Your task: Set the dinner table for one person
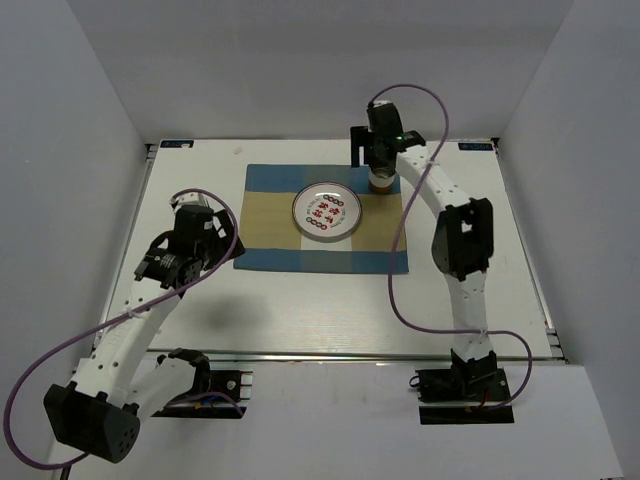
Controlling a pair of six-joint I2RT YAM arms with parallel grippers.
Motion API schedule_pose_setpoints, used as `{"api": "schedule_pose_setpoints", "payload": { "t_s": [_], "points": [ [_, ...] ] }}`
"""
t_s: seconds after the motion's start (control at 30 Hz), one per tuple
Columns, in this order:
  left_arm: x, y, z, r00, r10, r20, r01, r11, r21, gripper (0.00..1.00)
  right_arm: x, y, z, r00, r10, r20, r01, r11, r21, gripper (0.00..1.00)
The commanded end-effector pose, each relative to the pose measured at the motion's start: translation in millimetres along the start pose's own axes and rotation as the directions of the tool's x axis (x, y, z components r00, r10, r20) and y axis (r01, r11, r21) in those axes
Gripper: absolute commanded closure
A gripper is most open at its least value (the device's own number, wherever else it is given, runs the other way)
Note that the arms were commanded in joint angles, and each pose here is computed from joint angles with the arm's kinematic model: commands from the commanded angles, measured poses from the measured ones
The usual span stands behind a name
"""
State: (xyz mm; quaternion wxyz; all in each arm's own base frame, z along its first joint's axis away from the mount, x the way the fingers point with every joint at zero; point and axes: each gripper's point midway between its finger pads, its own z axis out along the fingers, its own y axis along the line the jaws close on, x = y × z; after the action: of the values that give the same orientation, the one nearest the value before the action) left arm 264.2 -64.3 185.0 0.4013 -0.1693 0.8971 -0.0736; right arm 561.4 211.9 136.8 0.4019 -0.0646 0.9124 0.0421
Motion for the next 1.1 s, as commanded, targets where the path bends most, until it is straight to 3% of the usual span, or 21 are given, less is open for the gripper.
{"api": "schedule_pose_setpoints", "payload": {
  "t_s": [0.0,0.03,0.07,0.1,0.13,0.17,0.23,0.27,0.3,0.4,0.67,0.8,1.0,1.07],
  "points": [
    [-0.8,20.1,9.5,1.0,-0.024,-0.011,0.022,0.99,-0.14,0.02,-112.0,9.3,-141.8,0.937,0.092,0.338,-0.055,0.991,-0.12,0.11],
    [-1.4,24.0,14.1,0.999,-0.043,-0.016,0.04,0.984,-0.172,0.02,-97.0,10.1,-142.8,0.942,0.089,0.325,-0.047,0.99,-0.133,0.11],
    [2.0,28.9,26.1,0.998,-0.047,-0.049,0.035,0.977,-0.211,0.02,-103.8,18.4,-180.5,0.924,0.098,0.37,-0.023,0.979,-0.202,0.11],
    [-2.6,25.7,31.1,0.996,-0.068,-0.061,0.053,0.976,-0.211,0.02,-105.0,22.7,-191.0,0.91,0.105,0.402,-0.007,0.971,-0.239,0.11],
    [-4.6,30.0,38.4,0.993,-0.087,-0.078,0.067,0.969,-0.24,0.02,-70.2,28.2,-180.4,0.934,0.093,0.345,0.001,0.965,-0.262,0.11],
    [-5.2,31.2,45.0,0.99,-0.097,-0.101,0.068,0.963,-0.26,0.02,-70.3,35.3,-210.0,0.916,0.11,0.387,0.021,0.948,-0.318,0.11],
    [-16.0,33.7,70.1,0.981,-0.121,-0.151,0.069,0.948,-0.311,0.02,-31.6,51.4,-209.5,0.928,0.129,0.351,0.028,0.912,-0.41,0.11],
    [-18.7,36.9,79.5,0.976,-0.131,-0.172,0.067,0.94,-0.336,0.02,-28.0,55.4,-229.4,0.918,0.144,0.369,0.038,0.896,-0.443,0.11],
    [-7.1,41.6,101.1,0.956,-0.134,-0.26,0.033,0.932,-0.36,0.02,-18.9,59.7,-233.9,0.922,0.156,0.354,0.031,0.882,-0.47,0.11],
    [-27.1,50.2,130.3,0.94,-0.16,-0.303,0.027,0.917,-0.398,0.02,16.6,74.1,-249.6,0.941,0.147,0.305,0.042,0.843,-0.537,0.11],
    [-40.2,117.6,114.4,0.924,-0.25,-0.29,0.065,0.848,-0.526,0.02,81.5,80.4,-273.4,0.957,0.156,0.244,0.029,0.786,-0.617,0.11],
    [-28.7,129.1,97.0,0.907,-0.208,-0.365,0.007,0.876,-0.482,0.02,92.0,93.8,-276.0,0.957,0.178,0.23,0.032,0.722,-0.691,0.11],
    [-62.8,139.9,69.1,0.986,-0.061,-0.158,-0.013,0.903,-0.43,0.02,101.7,110.2,-278.1,0.967,0.159,0.201,0.052,0.645,-0.762,0.11],
    [-68.7,139.6,71.7,0.987,0.004,-0.158,-0.065,0.919,-0.388,0.02,103.3,111.2,-280.1,0.968,0.153,0.2,0.06,0.633,-0.772,0.11]
  ]
}}
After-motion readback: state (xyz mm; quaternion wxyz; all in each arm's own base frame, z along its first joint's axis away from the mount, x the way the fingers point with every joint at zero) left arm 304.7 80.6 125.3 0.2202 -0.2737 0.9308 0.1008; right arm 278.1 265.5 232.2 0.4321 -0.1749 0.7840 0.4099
